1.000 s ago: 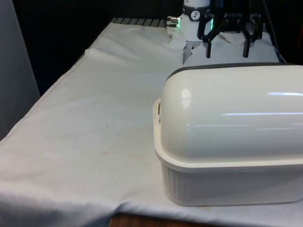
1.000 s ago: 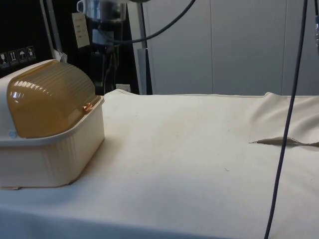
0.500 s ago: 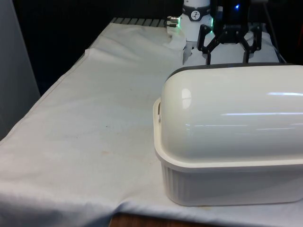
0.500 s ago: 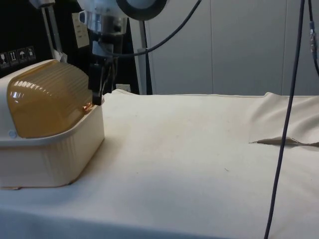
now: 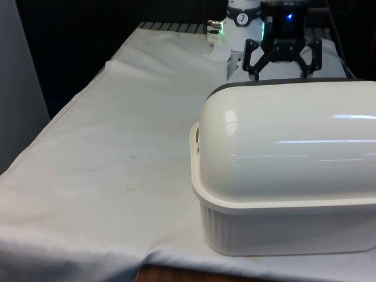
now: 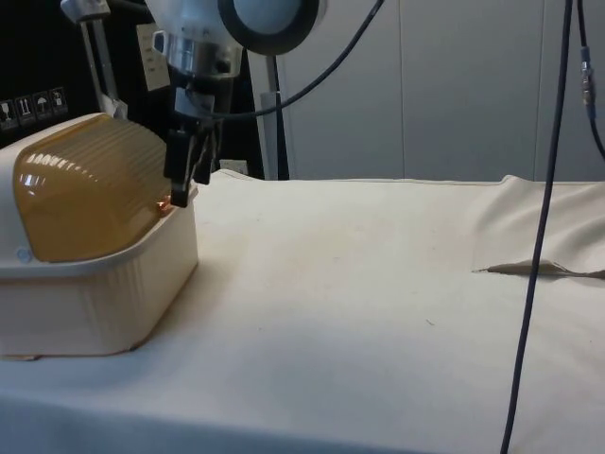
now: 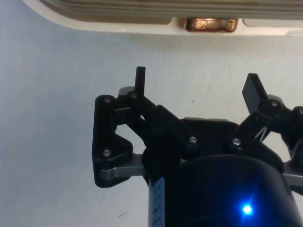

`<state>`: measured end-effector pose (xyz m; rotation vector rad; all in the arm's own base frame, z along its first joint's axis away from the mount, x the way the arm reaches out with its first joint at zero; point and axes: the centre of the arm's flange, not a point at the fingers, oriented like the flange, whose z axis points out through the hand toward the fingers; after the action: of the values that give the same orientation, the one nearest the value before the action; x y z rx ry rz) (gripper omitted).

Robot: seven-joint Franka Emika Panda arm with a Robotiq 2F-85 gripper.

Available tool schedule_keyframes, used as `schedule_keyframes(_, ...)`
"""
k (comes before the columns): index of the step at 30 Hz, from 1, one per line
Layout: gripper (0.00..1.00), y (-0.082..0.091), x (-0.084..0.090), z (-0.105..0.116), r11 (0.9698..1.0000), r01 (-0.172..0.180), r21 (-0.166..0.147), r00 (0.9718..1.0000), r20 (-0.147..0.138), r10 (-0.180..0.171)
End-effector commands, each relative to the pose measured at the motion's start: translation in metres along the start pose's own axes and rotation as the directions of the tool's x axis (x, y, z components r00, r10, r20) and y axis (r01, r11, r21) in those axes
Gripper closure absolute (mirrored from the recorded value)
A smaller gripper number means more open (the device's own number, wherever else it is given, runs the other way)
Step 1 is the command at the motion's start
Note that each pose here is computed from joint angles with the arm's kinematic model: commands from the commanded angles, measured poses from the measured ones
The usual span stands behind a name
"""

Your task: Open the lid, then close it.

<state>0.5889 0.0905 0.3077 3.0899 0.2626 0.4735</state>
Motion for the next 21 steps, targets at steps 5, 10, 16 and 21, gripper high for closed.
schedule_keyframes(5, 0.0, 0.001, 0.002, 0.005, 0.9998, -0.012, 0.013, 0.9997, -0.021, 0.012)
schedule_keyframes(10, 0.0, 0.002, 0.002, 0.01, 0.9996, -0.021, 0.018, 0.9991, -0.036, 0.021)
schedule_keyframes(16, 0.0, 0.008, 0.0, 0.014, 0.9995, -0.027, 0.016, 0.9985, -0.047, 0.028)
schedule_keyframes(21, 0.0, 0.015, -0.001, 0.016, 0.9996, -0.027, -0.003, 0.9989, -0.038, 0.027)
